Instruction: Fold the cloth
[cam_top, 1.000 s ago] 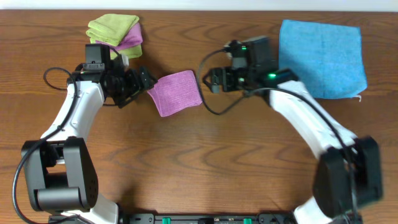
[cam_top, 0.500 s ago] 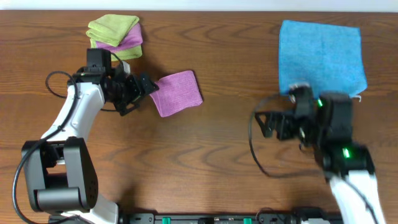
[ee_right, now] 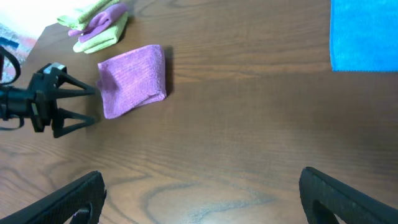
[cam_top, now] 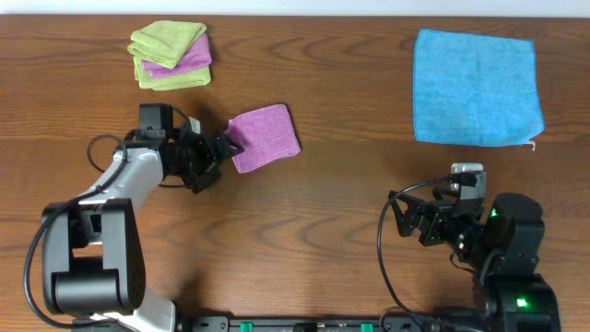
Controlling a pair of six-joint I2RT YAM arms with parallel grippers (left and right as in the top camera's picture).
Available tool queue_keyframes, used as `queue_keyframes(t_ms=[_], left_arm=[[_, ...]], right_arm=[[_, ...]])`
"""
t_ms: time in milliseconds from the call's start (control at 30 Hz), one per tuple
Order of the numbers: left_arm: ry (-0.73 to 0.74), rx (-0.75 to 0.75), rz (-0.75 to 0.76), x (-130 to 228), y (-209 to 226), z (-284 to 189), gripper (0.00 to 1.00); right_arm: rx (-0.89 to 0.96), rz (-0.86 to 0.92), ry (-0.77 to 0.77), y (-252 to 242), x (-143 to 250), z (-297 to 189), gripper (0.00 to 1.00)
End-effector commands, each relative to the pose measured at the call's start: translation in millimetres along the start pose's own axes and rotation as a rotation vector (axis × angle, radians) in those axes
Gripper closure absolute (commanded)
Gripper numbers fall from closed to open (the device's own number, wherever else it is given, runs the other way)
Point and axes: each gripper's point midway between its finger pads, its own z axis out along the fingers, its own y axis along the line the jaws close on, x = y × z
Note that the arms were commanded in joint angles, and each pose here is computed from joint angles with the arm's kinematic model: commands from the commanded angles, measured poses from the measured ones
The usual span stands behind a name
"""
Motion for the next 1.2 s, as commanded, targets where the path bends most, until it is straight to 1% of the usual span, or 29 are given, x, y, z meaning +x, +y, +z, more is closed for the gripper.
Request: queue_keyframes(t_ms=[0,233,800,1000,1100,1133,1167], left_arm=[[0.009,0.025,-0.053,6.6,-2.0,3.3,0.05],[-0.007,0.04,-0.05,12.9,-1.5,16.7,0.05],[-0.143,-0.028,-0.007,-0.5,-9.7,39.6,0.05],[-0.146,-0.045,-0.017,-5.7,1.2,55.1,0.05],[-0.122,-0.059,-0.029,-4.1,12.7,68.5,0.0],[-0.115,-0.063,-0.032,-3.6,16.0,72.9,0.05],[-0.106,-0.062,-0.033,-2.6,18.6,77.1,0.08]], right_arm=[[-0.004,0.032,0.011,-0.9,4.1,0.1,0.01],[-0.004,0.034,0.014,-1.0,4.9,0.1,0.01],[-0.004,0.033,0.013,-1.0,4.8,0.1,0.01],[-0.004,0.034,0.014,-1.0,4.9,0.1,0.01],[-0.004,0.034,0.014,-1.0,4.9,0.1,0.01],[-0.004,0.034,0.014,-1.0,4.9,0.1,0.01],[-0.004,0.034,0.014,-1.0,4.9,0.1,0.01]])
